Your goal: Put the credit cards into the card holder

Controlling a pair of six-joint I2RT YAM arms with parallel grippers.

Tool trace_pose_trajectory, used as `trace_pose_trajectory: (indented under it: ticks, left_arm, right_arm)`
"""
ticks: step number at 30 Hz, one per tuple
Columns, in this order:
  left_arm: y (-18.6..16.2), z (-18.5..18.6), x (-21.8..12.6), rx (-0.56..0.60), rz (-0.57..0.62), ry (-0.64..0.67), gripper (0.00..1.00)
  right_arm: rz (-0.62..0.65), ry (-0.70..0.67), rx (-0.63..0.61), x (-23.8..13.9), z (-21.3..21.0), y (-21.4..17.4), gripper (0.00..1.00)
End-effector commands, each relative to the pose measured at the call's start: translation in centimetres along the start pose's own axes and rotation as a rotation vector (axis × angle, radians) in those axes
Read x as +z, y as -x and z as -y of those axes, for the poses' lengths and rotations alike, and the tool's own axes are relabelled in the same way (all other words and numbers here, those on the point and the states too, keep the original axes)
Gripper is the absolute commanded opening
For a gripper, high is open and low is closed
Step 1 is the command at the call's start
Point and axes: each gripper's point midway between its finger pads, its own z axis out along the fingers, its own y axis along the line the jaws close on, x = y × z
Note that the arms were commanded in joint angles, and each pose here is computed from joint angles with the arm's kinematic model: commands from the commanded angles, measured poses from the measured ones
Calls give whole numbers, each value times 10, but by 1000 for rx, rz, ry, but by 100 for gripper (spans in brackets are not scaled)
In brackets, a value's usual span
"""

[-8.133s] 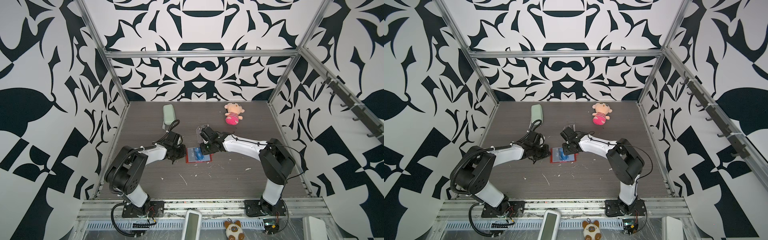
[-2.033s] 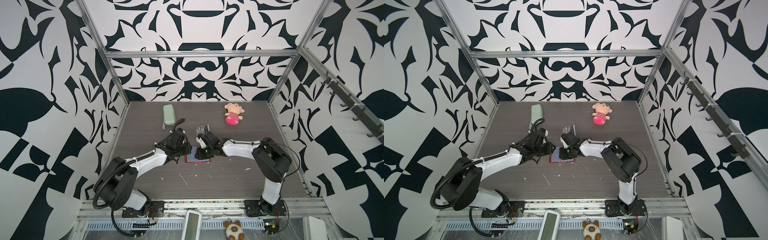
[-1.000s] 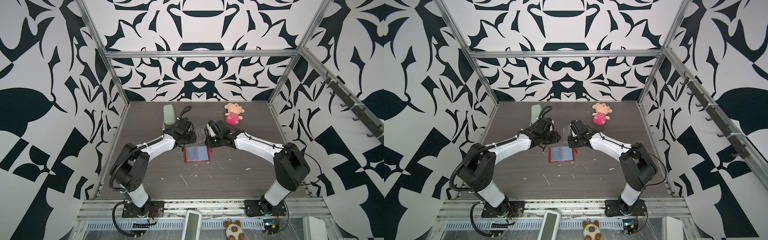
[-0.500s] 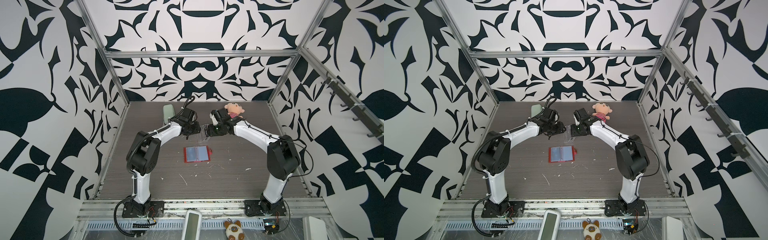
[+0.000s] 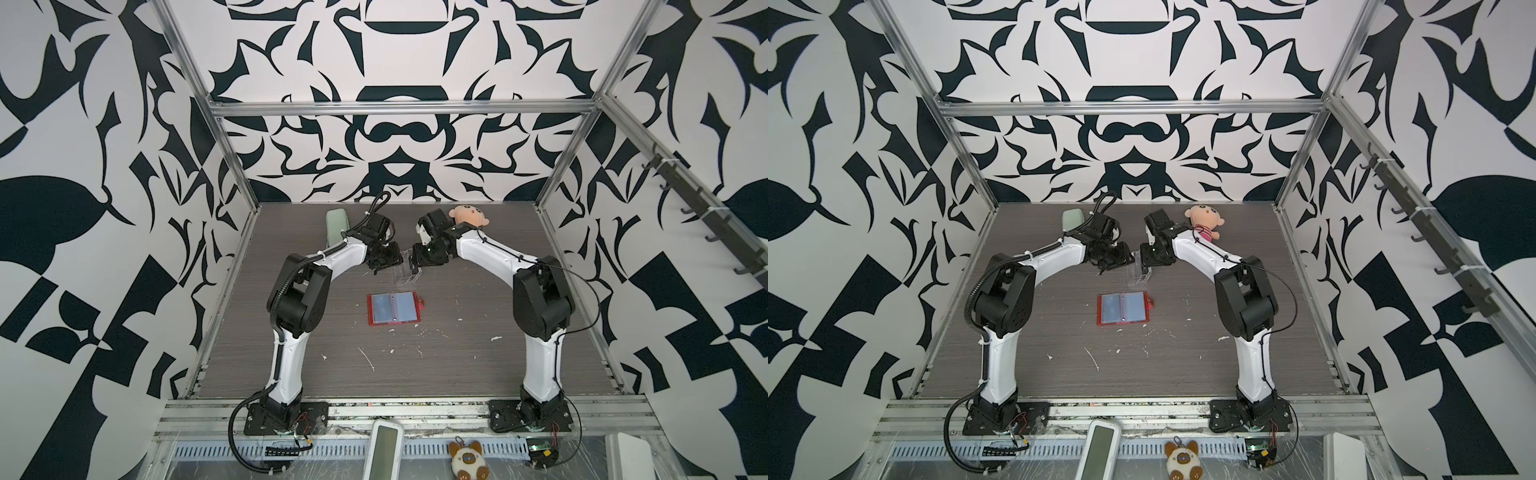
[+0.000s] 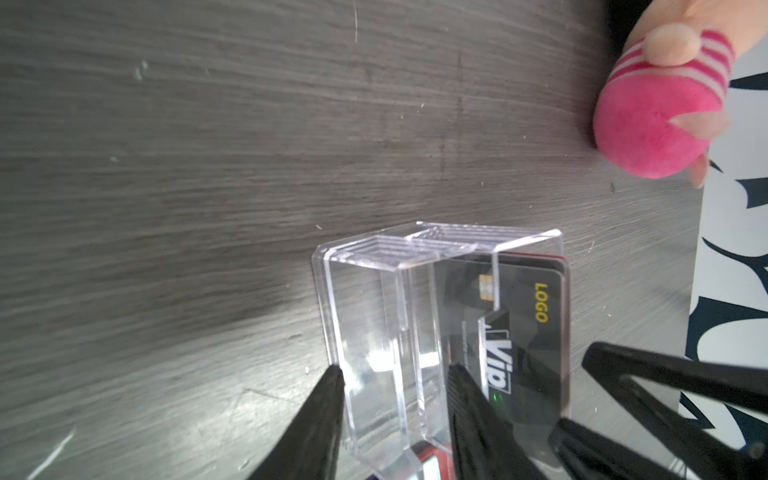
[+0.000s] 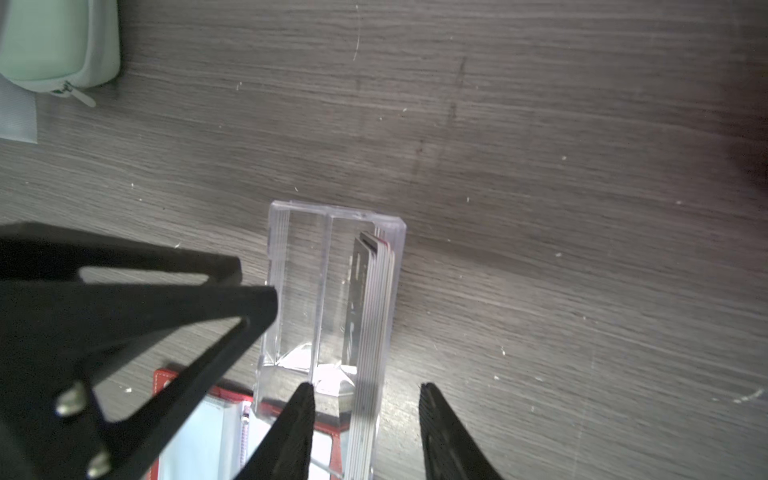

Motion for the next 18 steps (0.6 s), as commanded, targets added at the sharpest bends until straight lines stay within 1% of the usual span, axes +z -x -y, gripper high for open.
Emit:
trace_pose_trajectory:
  ticks: [1, 9, 18]
  left_arm:
    - [-5, -6, 6, -33, -43, 5, 44]
    - [-12, -14, 17, -60, -91, 13, 39]
    - [-16, -20, 22, -77, -109, 29, 38]
  right_arm:
    - [25, 14, -15, -13, -6, 15, 46]
    - [-5, 12, -13, -1, -6, 16, 46]
    - [-23, 6, -8, 6, -6, 17, 45]
